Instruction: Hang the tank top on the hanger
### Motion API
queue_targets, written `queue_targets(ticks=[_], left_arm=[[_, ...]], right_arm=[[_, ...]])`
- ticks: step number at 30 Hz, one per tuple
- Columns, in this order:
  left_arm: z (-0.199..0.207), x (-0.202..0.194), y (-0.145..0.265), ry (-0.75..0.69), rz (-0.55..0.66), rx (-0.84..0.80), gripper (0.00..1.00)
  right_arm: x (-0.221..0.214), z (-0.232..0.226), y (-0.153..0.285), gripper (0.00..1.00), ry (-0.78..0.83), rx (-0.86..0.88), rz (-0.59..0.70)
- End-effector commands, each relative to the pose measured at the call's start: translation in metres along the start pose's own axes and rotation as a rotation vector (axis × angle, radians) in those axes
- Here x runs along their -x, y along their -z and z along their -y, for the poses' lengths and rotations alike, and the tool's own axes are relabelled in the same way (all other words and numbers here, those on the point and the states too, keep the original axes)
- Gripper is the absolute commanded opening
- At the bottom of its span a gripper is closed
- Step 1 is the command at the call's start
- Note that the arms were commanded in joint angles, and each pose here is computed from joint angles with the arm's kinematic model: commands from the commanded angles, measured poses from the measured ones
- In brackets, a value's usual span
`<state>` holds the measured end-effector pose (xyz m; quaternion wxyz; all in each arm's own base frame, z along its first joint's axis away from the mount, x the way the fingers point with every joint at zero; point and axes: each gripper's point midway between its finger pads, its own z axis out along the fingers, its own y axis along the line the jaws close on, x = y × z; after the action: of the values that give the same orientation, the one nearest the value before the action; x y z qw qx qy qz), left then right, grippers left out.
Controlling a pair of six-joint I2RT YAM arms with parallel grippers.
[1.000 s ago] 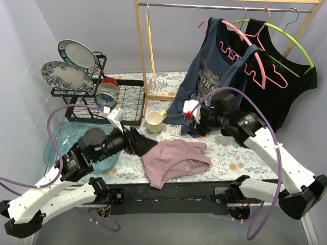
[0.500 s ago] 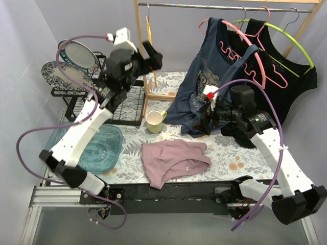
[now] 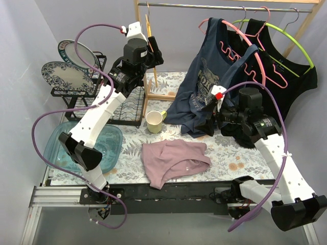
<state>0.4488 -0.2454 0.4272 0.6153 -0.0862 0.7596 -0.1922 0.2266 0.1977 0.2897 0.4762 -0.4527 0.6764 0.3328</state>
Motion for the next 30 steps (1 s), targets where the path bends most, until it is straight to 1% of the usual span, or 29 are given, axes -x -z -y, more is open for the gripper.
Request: queue_targets(ticks=[1,2,3,6,7,9,10,12,16,20,21,23,24,26,27,28,29,30], left_arm=[[-0.006,0.017,0.006,-0.052,0.051,0.034,0.52],[-0.007,0.016,0.005,-0.066,0.051,0.035,0.51],[-0.008,0.012,0.002,-0.073,0.049,0.038,0.44],[-0.010,0.010,-0.003,-0.098,0.055,0.047,0.33],[-0.010,0.011,-0.004,-0.103,0.058,0.047,0.24],[-0.010,0.012,-0.005,-0.118,0.064,0.048,0.17],[-0.009,0.015,-0.005,-0.120,0.071,0.047,0.06],[-0.009,0.018,-0.003,-0.132,0.081,0.047,0.00],[-0.008,0.029,0.001,-0.144,0.120,0.036,0.00],[-0.003,0.045,0.009,-0.157,0.195,-0.003,0.00],[-0.006,0.035,0.006,-0.175,0.183,-0.007,0.00],[-0.001,0.046,0.016,-0.185,0.231,-0.041,0.00],[-0.002,0.037,0.015,-0.205,0.221,-0.047,0.00],[0.001,0.048,0.026,-0.218,0.273,-0.069,0.00],[-0.002,0.040,0.024,-0.232,0.268,-0.067,0.00],[-0.002,0.040,0.026,-0.233,0.281,-0.069,0.00],[0.000,0.052,0.033,-0.222,0.323,-0.082,0.00],[-0.001,0.054,0.035,-0.222,0.338,-0.084,0.00]], right_arm=[[0.015,-0.004,0.006,0.99,0.022,0.018,0.065],[0.017,-0.005,0.007,0.99,0.020,0.023,0.072],[0.018,-0.006,0.008,0.99,0.022,0.023,0.077],[0.018,-0.006,0.010,0.98,0.018,0.022,0.084],[0.019,-0.006,0.011,0.98,0.019,0.020,0.087],[0.019,-0.007,0.012,0.99,0.021,0.022,0.091],[0.019,-0.006,0.012,0.98,0.020,0.020,0.093],[0.021,-0.007,0.014,0.98,0.020,0.020,0.098],[0.020,-0.006,0.015,0.98,0.022,0.016,0.102],[0.020,-0.005,0.017,0.98,0.021,0.008,0.107],[0.020,-0.005,0.017,0.99,0.020,0.006,0.106],[0.020,-0.005,0.017,0.98,0.019,0.008,0.107],[0.021,-0.003,0.018,0.98,0.021,0.003,0.108],[0.020,-0.004,0.017,0.98,0.018,0.006,0.108],[0.020,-0.004,0.018,0.99,0.015,0.007,0.108],[0.020,-0.003,0.018,0.98,0.016,0.006,0.109],[0.019,-0.003,0.018,0.99,0.014,0.007,0.109],[0.019,-0.003,0.018,0.99,0.011,0.007,0.109]])
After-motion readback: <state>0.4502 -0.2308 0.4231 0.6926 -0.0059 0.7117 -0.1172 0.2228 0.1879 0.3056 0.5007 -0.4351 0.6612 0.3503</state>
